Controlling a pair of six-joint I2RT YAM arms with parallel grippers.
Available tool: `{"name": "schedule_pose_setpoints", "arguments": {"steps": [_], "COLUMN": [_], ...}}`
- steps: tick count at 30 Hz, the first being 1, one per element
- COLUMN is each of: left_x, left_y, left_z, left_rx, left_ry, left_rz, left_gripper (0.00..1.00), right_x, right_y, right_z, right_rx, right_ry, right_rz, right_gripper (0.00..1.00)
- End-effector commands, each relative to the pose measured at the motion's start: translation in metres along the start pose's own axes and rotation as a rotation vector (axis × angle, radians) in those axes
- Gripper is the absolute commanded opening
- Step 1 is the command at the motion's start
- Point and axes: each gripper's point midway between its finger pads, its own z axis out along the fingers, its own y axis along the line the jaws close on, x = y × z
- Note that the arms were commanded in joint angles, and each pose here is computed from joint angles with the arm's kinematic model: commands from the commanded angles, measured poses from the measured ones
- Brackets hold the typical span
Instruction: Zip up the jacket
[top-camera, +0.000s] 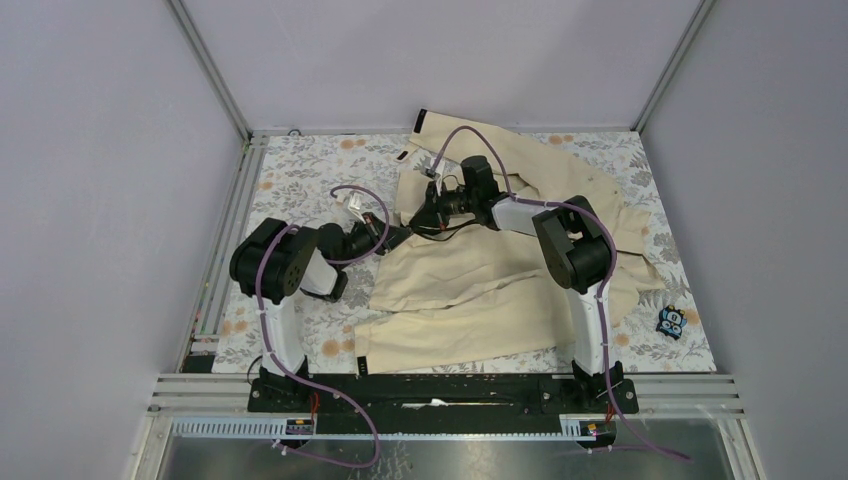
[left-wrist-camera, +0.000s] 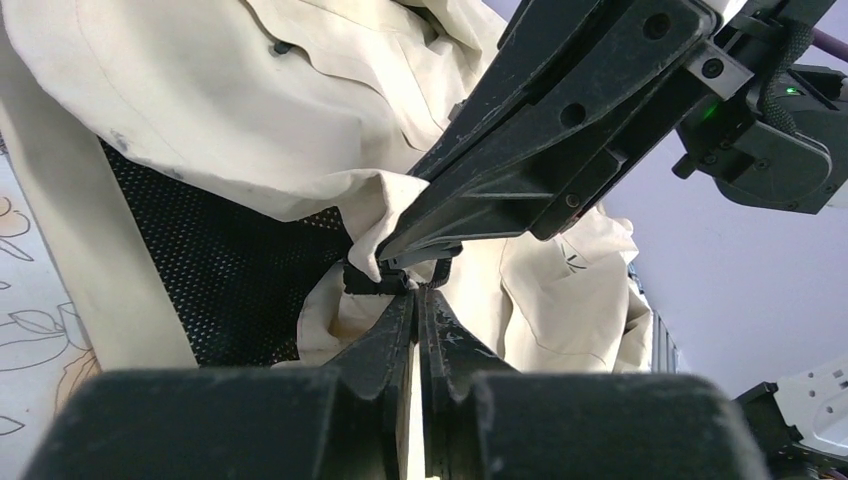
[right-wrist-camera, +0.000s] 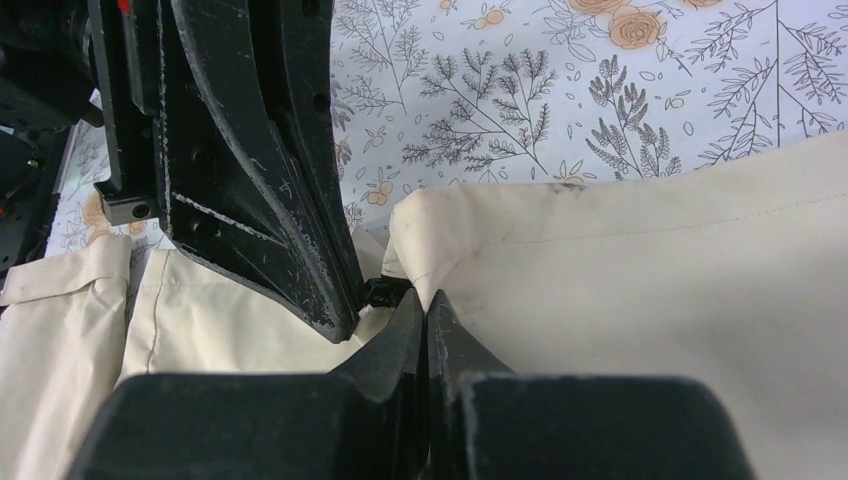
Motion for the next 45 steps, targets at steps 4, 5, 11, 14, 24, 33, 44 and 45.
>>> {"name": "schedule_pose_setpoints", "arguments": {"steps": [4, 5, 11, 14, 24, 33, 44, 45], "left_x": [-0.014, -0.013, -0.013, -0.013, -0.018, -0.025, 0.0, -0.001], "left_y": [0.01, 0.015, 0.027, 0.028, 0.007, -0.021, -0.03, -0.03], "left_z": [-0.002, -0.003, 0.0, 0.002, -0.001, 0.005, 0.004, 0.006], "left_rx": [-0.083, -0.107, -0.159, -0.157, -0.085, 0.052, 0.165, 0.173], "left_ry": [-0.049, -0.043, -0.038, -0.035, -0.038, -0.008, 0.206, 0.212], "left_rz": [0.06, 0.053, 0.035, 0.038, 0.086, 0.167, 0.27, 0.273], "left_gripper": [0.06, 0.05, 0.0, 0.02, 0.09, 0.03, 0.0, 0.0], "right_x": [-0.034, -0.034, -0.037, -0.036, -0.034, -0.029, 0.005, 0.005], "right_y": [0.024, 0.026, 0.035, 0.037, 0.034, 0.033, 0.038, 0.038], "right_z": [-0.001, 0.0, -0.003, -0.002, 0.002, 0.004, -0.003, -0.003], "right_rx": [-0.065, -0.074, -0.11, -0.114, -0.107, -0.117, -0.175, -0.17], "right_ry": [-0.073, -0.078, -0.112, -0.113, -0.108, -0.088, 0.089, 0.092], "right_rz": [-0.033, -0.034, -0.052, -0.055, -0.048, -0.062, -0.178, -0.181], "right_gripper": [0.0, 0.0, 0.0, 0.0, 0.0, 0.0, 0.1, 0.11]}}
